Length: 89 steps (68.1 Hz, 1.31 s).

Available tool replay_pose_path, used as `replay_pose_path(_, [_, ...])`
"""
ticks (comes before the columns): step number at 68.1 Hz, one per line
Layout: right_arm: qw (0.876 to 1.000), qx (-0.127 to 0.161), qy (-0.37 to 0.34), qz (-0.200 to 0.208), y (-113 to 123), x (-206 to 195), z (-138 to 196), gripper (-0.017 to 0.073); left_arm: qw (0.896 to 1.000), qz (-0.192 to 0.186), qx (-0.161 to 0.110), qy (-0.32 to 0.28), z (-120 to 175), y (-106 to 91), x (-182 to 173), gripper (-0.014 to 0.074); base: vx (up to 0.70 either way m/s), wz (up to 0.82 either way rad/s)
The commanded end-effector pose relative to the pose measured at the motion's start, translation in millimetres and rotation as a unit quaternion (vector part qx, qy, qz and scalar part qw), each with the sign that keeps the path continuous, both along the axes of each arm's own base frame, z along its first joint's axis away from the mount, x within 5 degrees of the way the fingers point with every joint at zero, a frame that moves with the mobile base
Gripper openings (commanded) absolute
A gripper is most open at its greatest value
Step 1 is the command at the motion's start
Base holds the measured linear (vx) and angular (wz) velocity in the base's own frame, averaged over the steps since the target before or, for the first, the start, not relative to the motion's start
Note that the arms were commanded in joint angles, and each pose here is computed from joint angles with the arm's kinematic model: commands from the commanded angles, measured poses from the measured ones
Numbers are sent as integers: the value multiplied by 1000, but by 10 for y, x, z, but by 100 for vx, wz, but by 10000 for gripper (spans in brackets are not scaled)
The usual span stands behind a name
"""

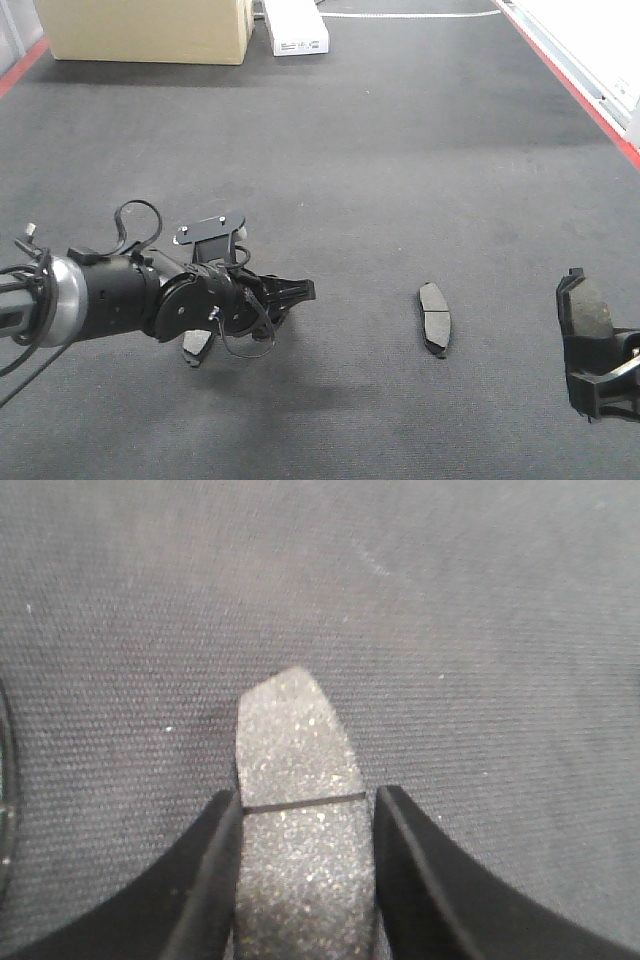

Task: Move and align brake pads A on conveyor
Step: 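Lower the left gripper's brake pad beside the nearer belt pad and release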

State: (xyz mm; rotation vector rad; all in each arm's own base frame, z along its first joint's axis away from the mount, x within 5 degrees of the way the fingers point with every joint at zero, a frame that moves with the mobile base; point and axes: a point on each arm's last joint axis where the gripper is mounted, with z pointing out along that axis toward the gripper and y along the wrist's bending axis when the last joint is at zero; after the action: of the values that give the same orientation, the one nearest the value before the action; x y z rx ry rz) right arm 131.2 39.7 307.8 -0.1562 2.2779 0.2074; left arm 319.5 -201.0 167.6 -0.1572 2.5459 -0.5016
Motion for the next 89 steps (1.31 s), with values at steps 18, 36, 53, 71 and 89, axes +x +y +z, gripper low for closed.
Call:
replay_pose_path(18, [998, 13, -57, 4, 12, 37, 167, 25, 997, 12, -50, -49, 203, -82, 90, 265, 0, 0])
replay_pose_path(36, [998, 13, -57, 4, 12, 37, 167, 25, 998, 12, -45, -42, 184, -77, 84, 330, 0, 0])
replay_pose_path(53, [998, 13, -57, 4, 12, 37, 167, 25, 999, 13, -39, -33, 199, -62, 63, 468, 0, 0])
replay_pose_path(71, [998, 13, -57, 4, 12, 37, 167, 25, 994, -22, -26, -102, 664, 22, -30, 485, 0, 0])
replay_pose_path(89, [998, 13, -57, 4, 12, 37, 167, 25, 984, -61, 21, -164, 1058, 312, -410, 376, 0, 0])
